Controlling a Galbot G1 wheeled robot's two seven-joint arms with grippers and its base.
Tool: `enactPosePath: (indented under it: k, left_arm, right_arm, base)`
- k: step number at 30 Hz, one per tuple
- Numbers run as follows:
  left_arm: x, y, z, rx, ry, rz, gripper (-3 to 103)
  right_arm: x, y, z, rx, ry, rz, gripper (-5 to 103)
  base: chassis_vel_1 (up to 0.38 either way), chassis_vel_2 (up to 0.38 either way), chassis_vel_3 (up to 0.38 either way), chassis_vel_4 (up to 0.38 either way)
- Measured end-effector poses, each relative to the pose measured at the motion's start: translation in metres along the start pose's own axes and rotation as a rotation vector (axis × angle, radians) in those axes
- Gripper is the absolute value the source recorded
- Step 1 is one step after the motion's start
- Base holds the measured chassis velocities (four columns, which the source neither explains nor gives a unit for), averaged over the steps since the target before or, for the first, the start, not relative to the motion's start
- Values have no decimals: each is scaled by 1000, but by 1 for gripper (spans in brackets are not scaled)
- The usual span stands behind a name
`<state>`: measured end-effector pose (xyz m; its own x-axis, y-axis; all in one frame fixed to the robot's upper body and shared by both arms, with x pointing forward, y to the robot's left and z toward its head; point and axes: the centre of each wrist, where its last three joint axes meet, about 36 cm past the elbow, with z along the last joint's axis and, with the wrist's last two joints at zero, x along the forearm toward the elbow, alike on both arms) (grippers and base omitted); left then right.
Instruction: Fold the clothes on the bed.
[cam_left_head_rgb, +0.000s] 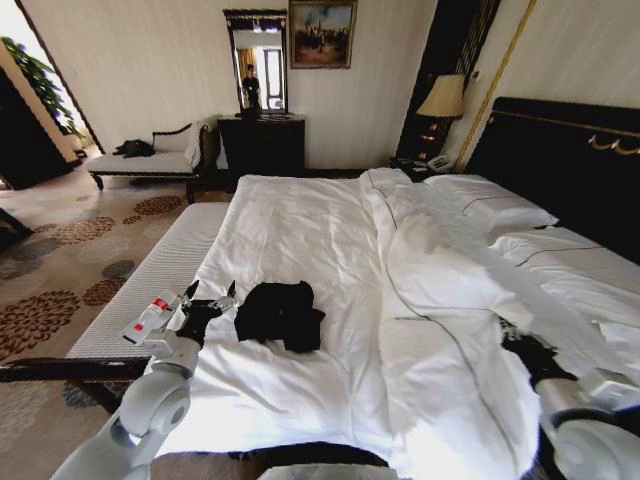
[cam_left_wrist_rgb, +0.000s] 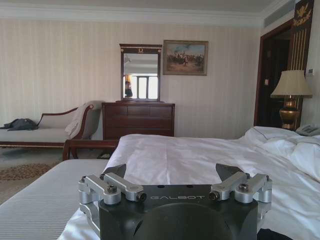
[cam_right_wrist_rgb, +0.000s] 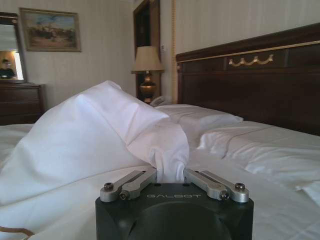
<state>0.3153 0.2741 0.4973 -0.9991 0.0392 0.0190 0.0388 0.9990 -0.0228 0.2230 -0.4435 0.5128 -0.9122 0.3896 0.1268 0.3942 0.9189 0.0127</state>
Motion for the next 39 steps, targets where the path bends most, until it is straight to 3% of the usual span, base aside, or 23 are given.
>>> enactPosePath:
  k: [5, 6, 9, 10, 13, 18, 30, 39]
  left_arm:
    - [0, -2, -1, 2, -2, 4, 100]
    - [0, -2, -1, 2, -2, 4, 100]
    - [0, -2, 0, 0, 0, 1, 100]
    - [0, -2, 0, 0, 0, 1, 100]
    - [1, -2, 1, -2, 5, 1, 100]
    - [0, -3, 1, -5, 8, 4, 100]
    - [2, -3, -1, -12, 10, 9, 100]
    - [3, -4, -2, -12, 12, 10, 100]
  right_arm:
    - [-7, -56, 11, 42, -20, 136, 2]
    - [-7, -56, 11, 42, -20, 136, 2]
    - [-8, -103, 39, 135, -20, 268, 2]
    - [-8, -103, 39, 135, -20, 268, 2]
    - [-4, -146, 62, 128, 12, 373, 2]
    - [-4, -181, 77, 137, 15, 458, 2]
    - [-38, -236, 46, 138, -49, 554, 2]
    - [-29, -249, 67, 119, -8, 602, 2]
  base:
    - [0, 0, 0, 0]
    - [0, 0, 0, 0]
    - [0, 0, 0, 0]
    - [0, 0, 0, 0]
    - [0, 0, 0, 0]
    - [0, 0, 0, 0]
    - [0, 0, 0, 0]
    - [0, 0, 0, 0]
